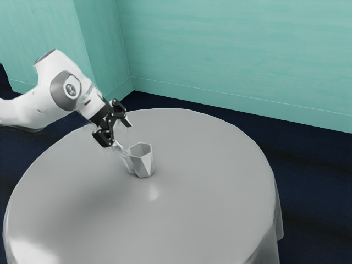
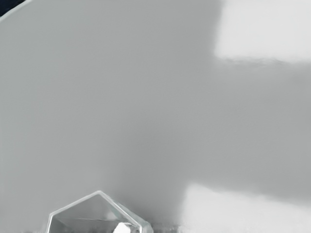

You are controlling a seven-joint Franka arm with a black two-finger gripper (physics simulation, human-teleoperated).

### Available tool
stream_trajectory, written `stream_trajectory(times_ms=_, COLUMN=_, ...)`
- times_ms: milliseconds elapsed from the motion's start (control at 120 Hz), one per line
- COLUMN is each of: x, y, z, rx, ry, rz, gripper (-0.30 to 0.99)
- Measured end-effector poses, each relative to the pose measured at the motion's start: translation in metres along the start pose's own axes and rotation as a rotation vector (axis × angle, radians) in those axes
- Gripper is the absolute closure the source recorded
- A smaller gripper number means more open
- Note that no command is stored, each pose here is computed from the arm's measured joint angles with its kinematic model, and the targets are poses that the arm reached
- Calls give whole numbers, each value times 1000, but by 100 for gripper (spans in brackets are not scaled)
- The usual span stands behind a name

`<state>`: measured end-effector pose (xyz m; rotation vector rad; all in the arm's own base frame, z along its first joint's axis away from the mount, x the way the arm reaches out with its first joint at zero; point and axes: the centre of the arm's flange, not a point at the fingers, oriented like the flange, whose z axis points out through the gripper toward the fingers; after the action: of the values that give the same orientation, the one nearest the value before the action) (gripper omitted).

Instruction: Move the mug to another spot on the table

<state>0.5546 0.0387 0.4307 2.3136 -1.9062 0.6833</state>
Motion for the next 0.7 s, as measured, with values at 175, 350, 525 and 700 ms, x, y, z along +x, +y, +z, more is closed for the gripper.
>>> stream_trajectory(times_ms=175, x=47, y=-29, z=-29, rx=-120, ry=-161, rz=83, gripper=0)
stream_trajectory(times_ms=350, x=76, y=-56, z=-78, rx=-182, ry=-272, rz=42, gripper=0)
stream_trajectory(times_ms=525, x=88, y=-50, z=-116, rx=-204, ry=-376, rz=-23, gripper=0)
stream_trajectory(times_ms=700, x=103, y=-40, z=-112, rx=-244, ry=-408, rz=-76, gripper=0)
